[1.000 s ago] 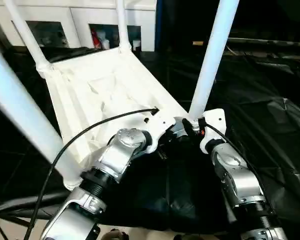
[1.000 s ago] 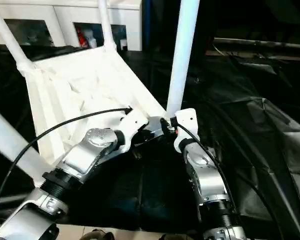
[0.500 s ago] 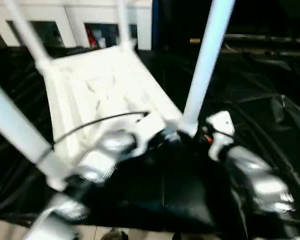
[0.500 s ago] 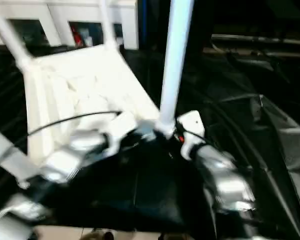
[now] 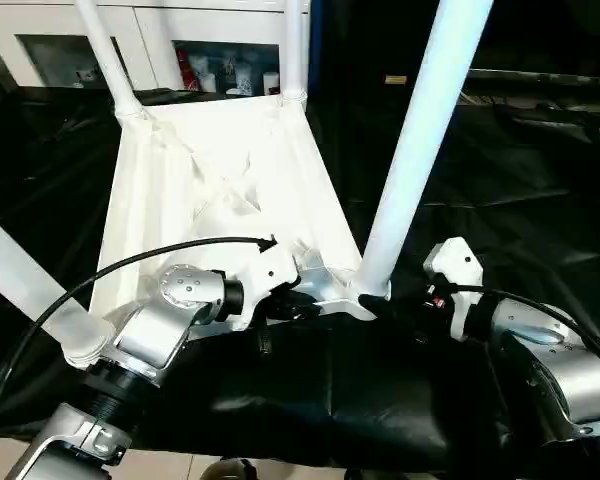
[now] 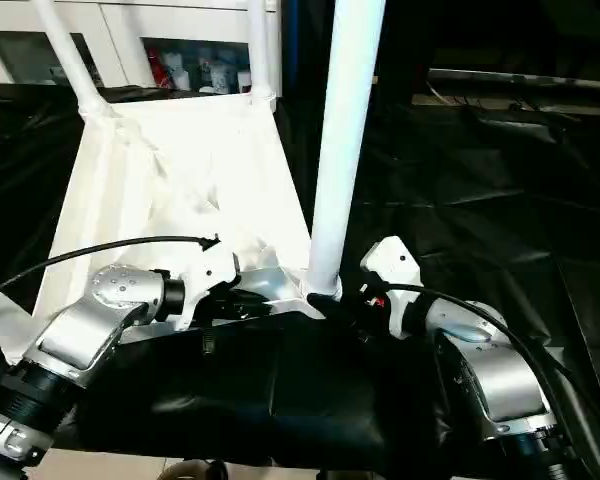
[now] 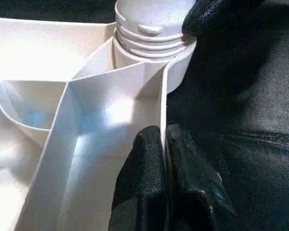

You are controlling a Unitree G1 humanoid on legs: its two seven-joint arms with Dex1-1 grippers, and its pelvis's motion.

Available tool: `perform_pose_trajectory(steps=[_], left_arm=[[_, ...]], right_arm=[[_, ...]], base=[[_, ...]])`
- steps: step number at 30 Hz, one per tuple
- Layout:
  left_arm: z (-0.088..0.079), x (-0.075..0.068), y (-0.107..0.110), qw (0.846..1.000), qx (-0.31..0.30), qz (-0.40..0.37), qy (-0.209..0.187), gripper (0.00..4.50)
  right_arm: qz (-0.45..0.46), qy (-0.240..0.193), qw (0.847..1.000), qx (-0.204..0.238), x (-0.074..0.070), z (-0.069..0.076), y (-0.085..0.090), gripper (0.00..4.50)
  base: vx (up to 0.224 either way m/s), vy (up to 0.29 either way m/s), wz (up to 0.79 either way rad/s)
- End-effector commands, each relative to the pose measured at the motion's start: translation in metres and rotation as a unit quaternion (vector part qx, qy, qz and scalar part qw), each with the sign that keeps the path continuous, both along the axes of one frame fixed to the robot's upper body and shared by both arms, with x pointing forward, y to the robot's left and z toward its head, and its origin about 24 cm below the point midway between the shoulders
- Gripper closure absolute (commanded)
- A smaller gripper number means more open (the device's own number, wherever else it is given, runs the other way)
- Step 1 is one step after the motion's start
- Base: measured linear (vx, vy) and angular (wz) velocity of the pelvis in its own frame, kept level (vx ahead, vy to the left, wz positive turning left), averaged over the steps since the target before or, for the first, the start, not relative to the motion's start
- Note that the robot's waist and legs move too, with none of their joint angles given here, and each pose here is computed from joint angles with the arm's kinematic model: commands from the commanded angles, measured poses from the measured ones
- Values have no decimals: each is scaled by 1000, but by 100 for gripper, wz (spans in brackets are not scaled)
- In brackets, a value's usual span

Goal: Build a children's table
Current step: Rotate leg to tighten

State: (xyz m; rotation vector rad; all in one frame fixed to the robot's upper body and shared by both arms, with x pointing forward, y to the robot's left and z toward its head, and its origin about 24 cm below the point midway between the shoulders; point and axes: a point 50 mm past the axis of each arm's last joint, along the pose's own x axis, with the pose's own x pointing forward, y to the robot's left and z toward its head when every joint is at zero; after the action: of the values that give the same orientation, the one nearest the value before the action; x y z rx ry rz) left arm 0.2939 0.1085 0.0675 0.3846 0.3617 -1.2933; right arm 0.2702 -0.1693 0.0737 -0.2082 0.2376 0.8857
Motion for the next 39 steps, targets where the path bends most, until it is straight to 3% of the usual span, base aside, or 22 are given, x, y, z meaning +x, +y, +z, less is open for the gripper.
perform_pose_trajectory(steps=[1, 17, 22, 24, 25, 27, 29, 36, 38, 39], left_arm=[[8, -5, -8, 999, -33, -30, -6, 450], [3, -6, -10, 999, -25, -27, 0, 450], [-7, 7, -17, 999, -5, 47, -9, 450], [-10, 16, -30, 996, -14, 90, -8, 450], [-10, 16, -30, 996, -14, 90, -8, 450], [-13, 25, -52, 990, -11, 138, -13, 450], [-13, 32, -69, 982, -11, 188, -13, 450], [-8, 34, -83, 984, -19, 179, -18, 450], [-8, 35, -81, 985, -18, 170, -23, 450], [-8, 35, -79, 986, -18, 166, -25, 450]], right_arm=[[5, -1, 1000, 2, 2, 1, 2, 45], [19, 9, 1000, 8, 0, -9, 7, 178], [-83, 3, 997, -6, 11, -23, 5, 186], [-171, 8, 985, 3, 21, -31, 9, 189], [-171, 8, 985, 3, 21, -31, 9, 189], [-285, 31, 958, 18, 33, -41, 16, 194], [-332, 52, 942, 12, 39, -48, 32, 194], [-297, 28, 954, 27, 45, -40, 56, 194], [-291, 21, 956, 43, 46, -35, 58, 124], [-288, 19, 956, 50, 46, -34, 58, 124]], base=[[0, 0, 0], [0, 0, 0], [0, 0, 0], [0, 0, 0], [0, 0, 0], [0, 0, 0], [0, 0, 0], [0, 0, 0], [0, 0, 0], [0, 0, 0]])
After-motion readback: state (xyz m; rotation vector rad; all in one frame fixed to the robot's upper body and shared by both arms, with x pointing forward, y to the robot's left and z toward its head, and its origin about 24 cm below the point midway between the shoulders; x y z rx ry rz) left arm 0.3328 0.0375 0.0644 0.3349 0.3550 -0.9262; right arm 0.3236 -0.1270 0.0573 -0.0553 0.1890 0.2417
